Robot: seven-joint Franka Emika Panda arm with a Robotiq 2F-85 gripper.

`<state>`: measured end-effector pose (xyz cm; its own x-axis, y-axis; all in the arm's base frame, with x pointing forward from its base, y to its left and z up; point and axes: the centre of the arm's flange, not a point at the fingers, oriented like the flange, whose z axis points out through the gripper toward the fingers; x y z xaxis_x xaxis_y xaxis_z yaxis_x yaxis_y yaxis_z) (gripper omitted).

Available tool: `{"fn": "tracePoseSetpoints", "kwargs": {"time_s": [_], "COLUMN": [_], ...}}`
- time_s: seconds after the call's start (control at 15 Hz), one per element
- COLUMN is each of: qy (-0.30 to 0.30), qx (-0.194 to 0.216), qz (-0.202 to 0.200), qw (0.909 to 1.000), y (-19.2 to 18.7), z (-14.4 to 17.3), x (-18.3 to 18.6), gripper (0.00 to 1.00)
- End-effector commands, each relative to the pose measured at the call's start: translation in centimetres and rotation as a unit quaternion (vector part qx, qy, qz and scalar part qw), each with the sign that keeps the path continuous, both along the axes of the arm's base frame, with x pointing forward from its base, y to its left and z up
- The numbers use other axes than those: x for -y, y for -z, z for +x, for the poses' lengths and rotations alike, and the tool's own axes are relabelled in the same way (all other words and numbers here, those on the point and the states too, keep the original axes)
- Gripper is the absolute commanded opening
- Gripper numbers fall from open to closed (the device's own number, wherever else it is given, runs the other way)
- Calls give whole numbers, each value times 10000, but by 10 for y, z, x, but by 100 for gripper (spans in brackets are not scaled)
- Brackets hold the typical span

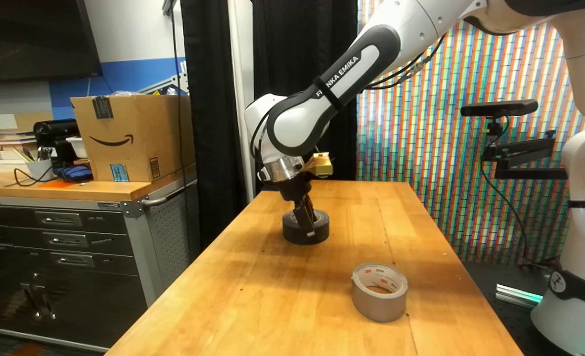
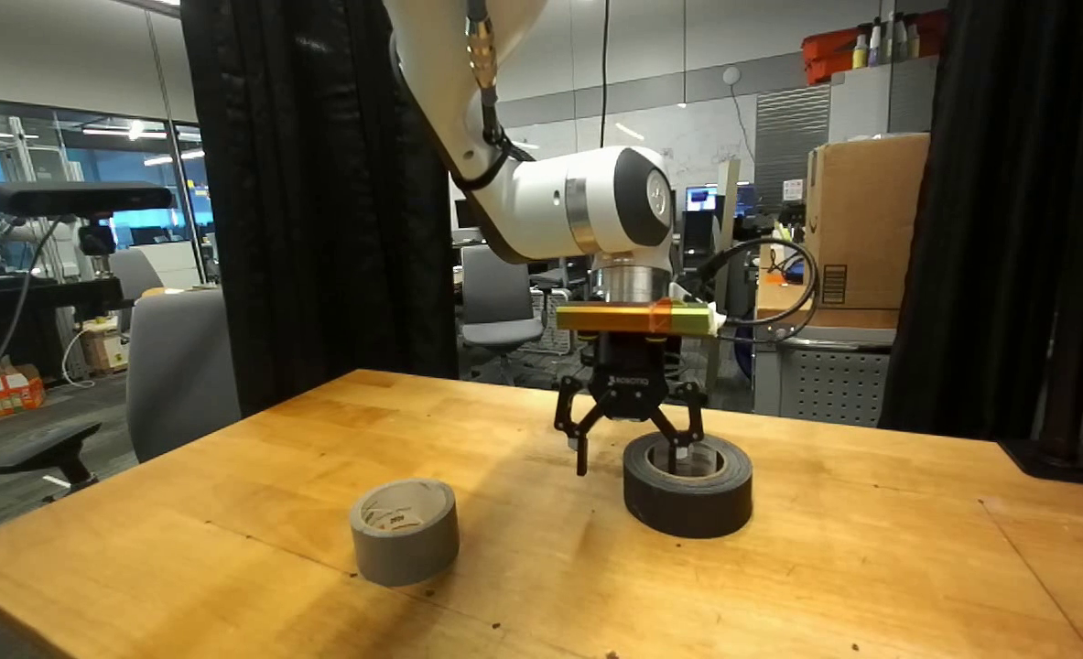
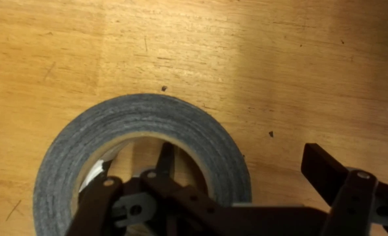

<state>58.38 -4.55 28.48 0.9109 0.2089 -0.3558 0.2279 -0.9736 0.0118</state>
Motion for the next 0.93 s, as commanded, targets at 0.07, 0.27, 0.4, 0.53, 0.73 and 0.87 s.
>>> {"fn": "tracePoseSetpoints", "kwargs": {"time_s": [0.07, 0.27, 0.4, 0.53, 0.73, 0.87], "qy": [-107, -183, -200, -143, -100, -82], "qx": [371, 641, 800, 863, 885, 840], "qz": [-141, -176, -166, -121, -93, -148], "qw": [9992, 9976, 9965, 9961, 9960, 9963], "y": [-18, -37, -52, -66, -76, -74], "z": [-2, 4, 2, -2, -15, -26], "x": [-6, -5, -3, -4, -9, -10], "gripper": [100, 100, 100, 100, 100, 100]}}
